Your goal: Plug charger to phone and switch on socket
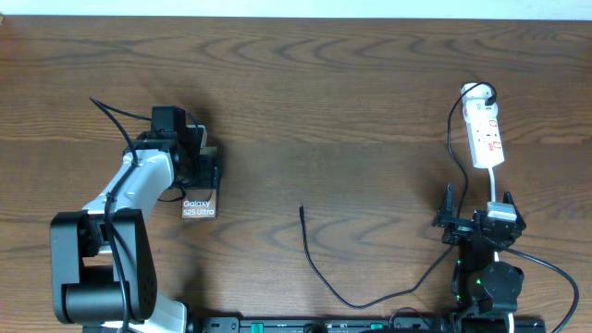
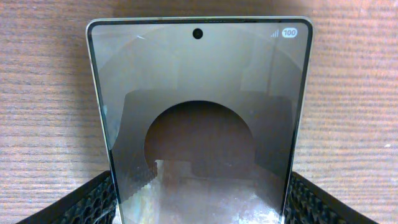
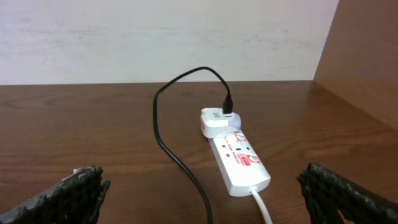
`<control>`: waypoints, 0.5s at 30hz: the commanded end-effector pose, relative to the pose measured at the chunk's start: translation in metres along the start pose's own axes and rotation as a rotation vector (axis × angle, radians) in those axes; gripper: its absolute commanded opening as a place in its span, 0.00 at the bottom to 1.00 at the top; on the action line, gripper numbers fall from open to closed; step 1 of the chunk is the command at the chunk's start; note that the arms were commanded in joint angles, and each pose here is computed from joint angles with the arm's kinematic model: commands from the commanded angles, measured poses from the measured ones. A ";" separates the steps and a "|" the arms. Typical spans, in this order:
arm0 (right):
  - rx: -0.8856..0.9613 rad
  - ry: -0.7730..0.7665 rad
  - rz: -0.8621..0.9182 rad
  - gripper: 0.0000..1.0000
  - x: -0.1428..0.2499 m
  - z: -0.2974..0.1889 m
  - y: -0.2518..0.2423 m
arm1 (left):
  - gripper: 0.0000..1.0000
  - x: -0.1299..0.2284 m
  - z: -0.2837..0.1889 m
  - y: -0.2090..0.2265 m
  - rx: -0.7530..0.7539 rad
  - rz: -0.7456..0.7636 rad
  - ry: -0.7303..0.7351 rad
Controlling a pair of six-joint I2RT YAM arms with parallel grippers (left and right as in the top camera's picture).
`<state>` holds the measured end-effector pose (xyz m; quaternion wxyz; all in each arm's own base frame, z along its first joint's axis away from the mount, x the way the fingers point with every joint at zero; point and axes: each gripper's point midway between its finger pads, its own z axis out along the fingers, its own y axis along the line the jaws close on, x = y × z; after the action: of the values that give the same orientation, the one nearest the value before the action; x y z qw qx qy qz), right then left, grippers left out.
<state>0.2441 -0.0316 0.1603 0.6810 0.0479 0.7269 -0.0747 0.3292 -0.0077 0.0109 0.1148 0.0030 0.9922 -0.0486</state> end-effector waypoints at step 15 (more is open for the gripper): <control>-0.011 0.001 -0.010 0.99 0.001 0.000 0.003 | 0.08 0.009 0.018 0.000 0.012 -0.078 0.051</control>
<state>0.2441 -0.0316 0.1603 0.6810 0.0477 0.7269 -0.0748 0.3291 -0.0077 0.0013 0.1033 -0.0292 0.9929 -0.0519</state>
